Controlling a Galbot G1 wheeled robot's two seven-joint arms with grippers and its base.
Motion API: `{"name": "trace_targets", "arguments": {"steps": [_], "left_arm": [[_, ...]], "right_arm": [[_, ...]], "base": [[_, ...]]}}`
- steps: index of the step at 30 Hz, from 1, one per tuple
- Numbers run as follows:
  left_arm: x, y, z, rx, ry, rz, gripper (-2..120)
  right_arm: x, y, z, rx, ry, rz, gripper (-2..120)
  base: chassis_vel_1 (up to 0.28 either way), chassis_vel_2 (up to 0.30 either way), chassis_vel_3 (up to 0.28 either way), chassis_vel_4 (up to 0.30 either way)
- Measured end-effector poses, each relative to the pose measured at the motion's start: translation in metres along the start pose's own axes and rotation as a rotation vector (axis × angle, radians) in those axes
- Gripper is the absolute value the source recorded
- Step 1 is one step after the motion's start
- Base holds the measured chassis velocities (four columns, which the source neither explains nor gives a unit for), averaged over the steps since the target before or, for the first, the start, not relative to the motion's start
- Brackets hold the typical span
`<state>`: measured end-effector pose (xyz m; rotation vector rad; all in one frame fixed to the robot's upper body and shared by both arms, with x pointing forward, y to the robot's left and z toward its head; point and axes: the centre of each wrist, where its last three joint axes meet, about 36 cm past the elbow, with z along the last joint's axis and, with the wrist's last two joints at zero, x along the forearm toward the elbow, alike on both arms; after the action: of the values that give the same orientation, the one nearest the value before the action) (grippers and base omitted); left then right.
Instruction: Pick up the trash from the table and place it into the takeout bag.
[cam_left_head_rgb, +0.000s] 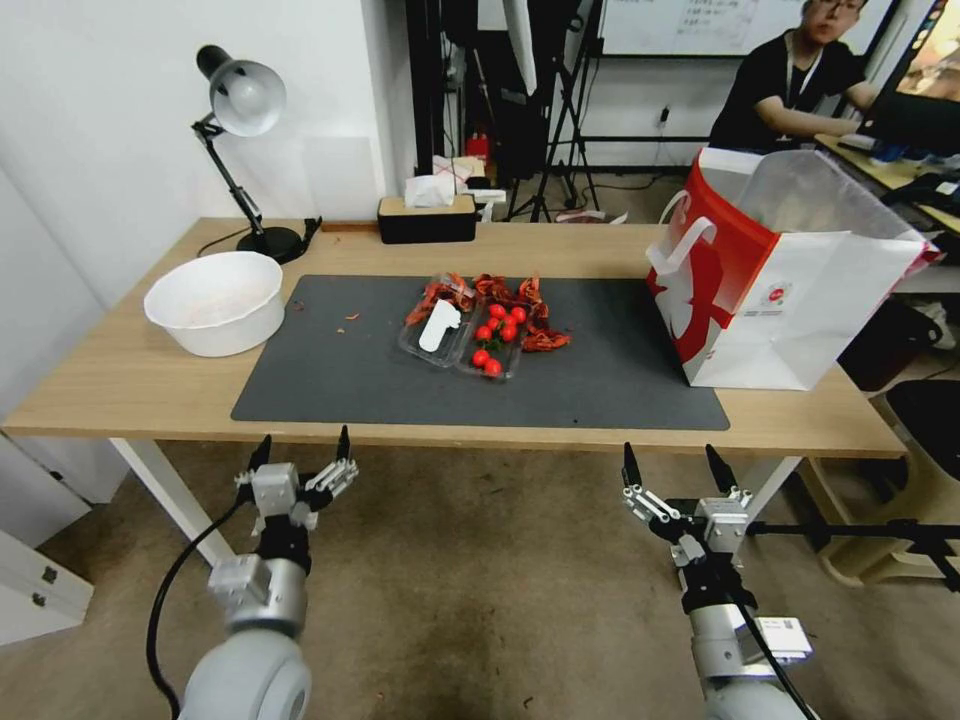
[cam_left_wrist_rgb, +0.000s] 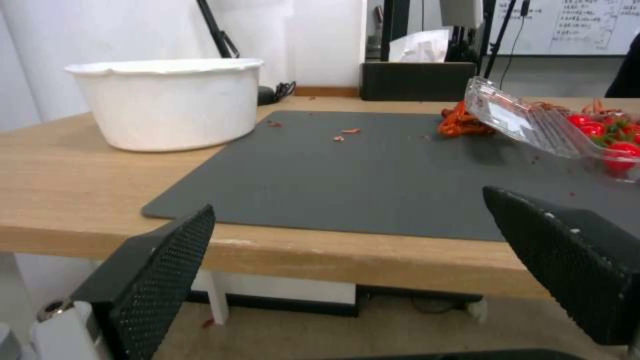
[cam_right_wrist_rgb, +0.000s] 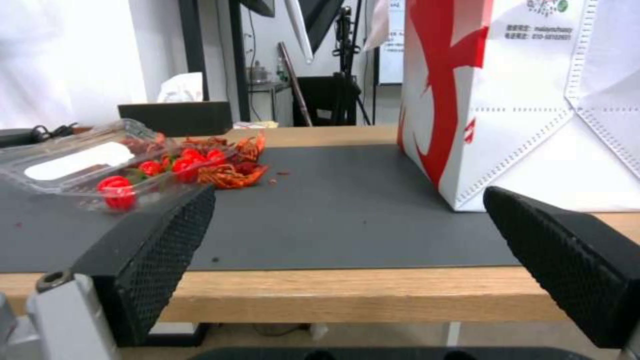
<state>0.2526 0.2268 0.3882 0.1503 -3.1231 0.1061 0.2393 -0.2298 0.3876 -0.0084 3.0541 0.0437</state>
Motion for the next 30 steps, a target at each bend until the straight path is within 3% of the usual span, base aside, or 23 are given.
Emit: {"name": "trace_targets", "arguments": {"steps": [14, 30], "left_arm": [[0.017, -0.011, 0.013, -0.009, 0.019, -0.005, 100], [0.016, -0.012, 0.013, -0.007, 0.024, -0.007, 100]], "right_arm": [[-0.009, -0.008, 0.0, -0.014, 0.021, -0.021, 100], [-0.009, -0.009, 0.0, -0.017, 0.022, -0.019, 100]], "base": [[0.0, 0.0, 0.0, 0.0], [0.0, 0.0, 0.0, 0.0]]}}
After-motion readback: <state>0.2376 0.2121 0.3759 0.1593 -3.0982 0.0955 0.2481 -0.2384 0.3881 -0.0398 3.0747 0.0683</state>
